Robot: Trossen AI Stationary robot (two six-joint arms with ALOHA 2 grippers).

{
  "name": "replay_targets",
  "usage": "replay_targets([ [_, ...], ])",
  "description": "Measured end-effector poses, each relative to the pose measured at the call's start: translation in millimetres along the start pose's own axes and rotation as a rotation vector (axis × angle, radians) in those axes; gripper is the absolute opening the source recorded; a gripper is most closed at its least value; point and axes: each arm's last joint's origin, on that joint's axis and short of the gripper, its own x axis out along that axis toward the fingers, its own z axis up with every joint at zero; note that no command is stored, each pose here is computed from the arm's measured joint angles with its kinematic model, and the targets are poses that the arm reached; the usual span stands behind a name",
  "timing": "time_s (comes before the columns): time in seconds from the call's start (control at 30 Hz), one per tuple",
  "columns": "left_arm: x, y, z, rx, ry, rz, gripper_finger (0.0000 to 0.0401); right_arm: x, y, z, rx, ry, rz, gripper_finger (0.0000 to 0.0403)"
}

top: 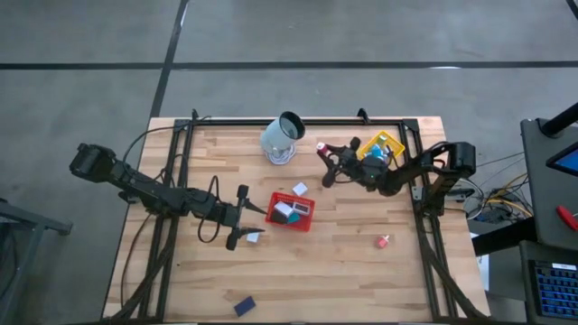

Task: Pick & Place Office items
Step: Put the top pink charger adapter into the yellow basket

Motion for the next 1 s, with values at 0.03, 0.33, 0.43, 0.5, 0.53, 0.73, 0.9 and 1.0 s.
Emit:
replay_targets([
  [0.03,0,0,0,0.0,0.001,0.0,0.0239,0,0,0,0.001,0.001,-0.025,0.0126],
  [0.33,0,0,0,0.0,0.0,0.0,0.0239,-4,0,0,0.02,0.014,-0.254,0.0126],
  [0.43,0,0,0,0.0,0.0,0.0,0.0239,-6,1,-1,0.018,0.02,-0.323,0.0126],
  [0.5,0,0,0,0.0,0.001,0.0,0.0239,-7,2,-1,0.017,0.023,-0.359,0.0126],
  [0.53,0,0,0,0.0,0.001,0.0,0.0239,-8,2,-1,0.018,0.025,-0.377,0.0126],
  [0.73,0,0,0,0.0,0.001,0.0,0.0239,-12,0,-2,0.045,0.03,-0.55,0.0126],
  [0.9,0,0,0,0.001,0.001,0.0,0.0239,-19,0,-9,0.057,0.054,-0.758,0.0126],
  [1.0,0,0,0,0.001,0.002,-0.001,0.0239,-24,1,-14,0.05,0.06,-0.88,0.0126],
])
